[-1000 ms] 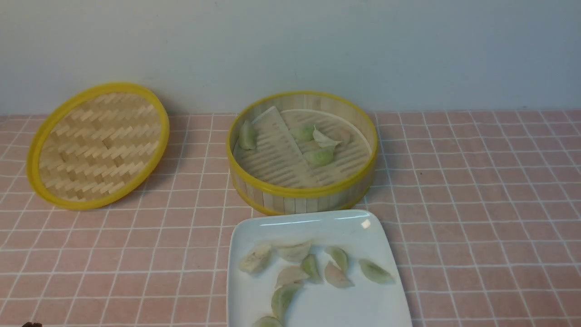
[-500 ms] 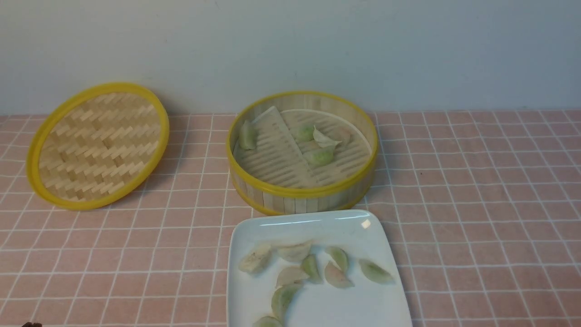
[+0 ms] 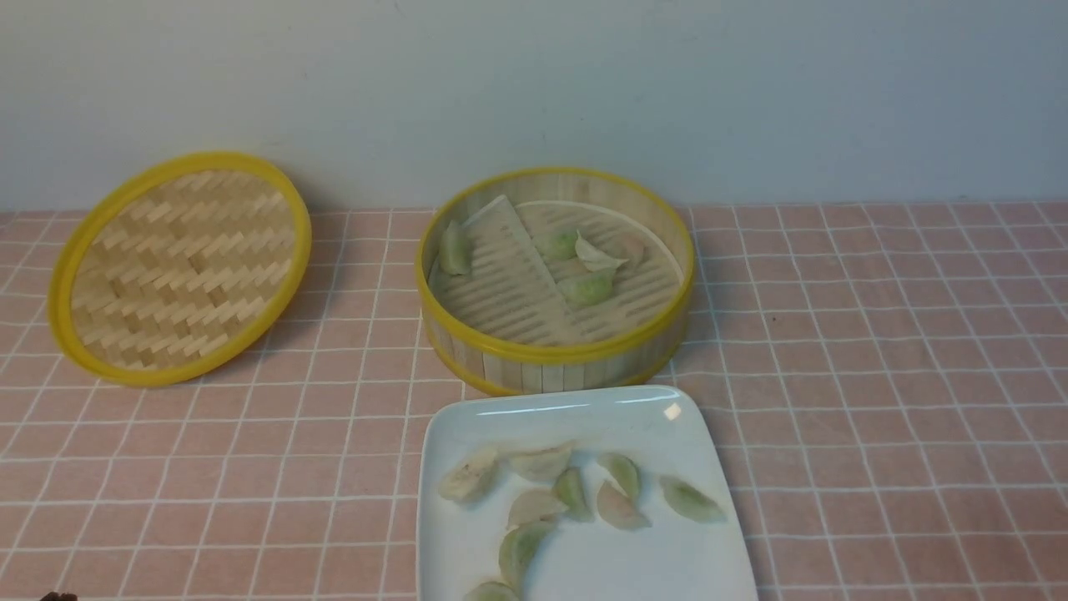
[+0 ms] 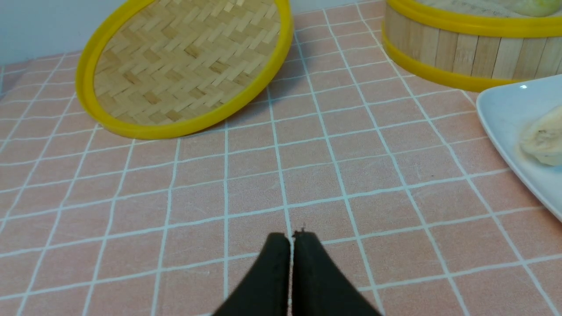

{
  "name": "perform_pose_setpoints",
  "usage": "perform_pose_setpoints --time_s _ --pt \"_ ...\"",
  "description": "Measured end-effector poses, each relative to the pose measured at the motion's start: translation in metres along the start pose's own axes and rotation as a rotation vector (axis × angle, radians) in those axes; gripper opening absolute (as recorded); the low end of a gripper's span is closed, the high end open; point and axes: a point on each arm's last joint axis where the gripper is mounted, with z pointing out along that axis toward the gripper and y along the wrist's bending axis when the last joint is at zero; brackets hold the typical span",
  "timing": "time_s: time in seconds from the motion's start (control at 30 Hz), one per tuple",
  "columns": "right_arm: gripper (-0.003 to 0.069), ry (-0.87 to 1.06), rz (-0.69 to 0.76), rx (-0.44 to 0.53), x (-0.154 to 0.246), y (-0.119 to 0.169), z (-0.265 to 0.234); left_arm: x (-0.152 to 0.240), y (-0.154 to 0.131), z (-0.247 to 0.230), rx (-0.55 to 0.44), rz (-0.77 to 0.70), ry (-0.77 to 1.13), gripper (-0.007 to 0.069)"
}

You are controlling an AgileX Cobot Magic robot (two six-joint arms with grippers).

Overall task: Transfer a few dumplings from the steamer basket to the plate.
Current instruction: Use the right arm to grab a dumpling from inside the steamer

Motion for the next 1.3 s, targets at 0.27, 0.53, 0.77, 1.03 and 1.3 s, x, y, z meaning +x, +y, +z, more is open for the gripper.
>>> perform_pose_setpoints --time_s 0.27,0.53,0.77,1.03,1.3 --pt "-0.0015 -0.204 0.291 -0.094 -0.019 0.006 -0.002 0.000 0.000 0.000 0.000 0.000 0.000 -0.0006" --pt "-0.0015 -0.189 0.182 -0.182 -0.070 0.038 -0.010 0.000 0.000 0.000 0.000 0.000 0.000 -0.0006" --pt "-0.0015 0.369 -0.186 -0.047 -0.139 0.092 0.043 0.000 0.000 0.000 0.000 0.000 0.000 -0.0006" --pt "-0.0015 0.860 -0.484 -0.040 -0.126 0.150 0.166 0.000 0.000 0.000 0.000 0.000 0.000 -0.0006" --pt "-0.0015 1.092 -0.512 -0.188 -0.095 0.207 0.272 0.000 0.000 0.000 0.000 0.000 0.000 -0.0006"
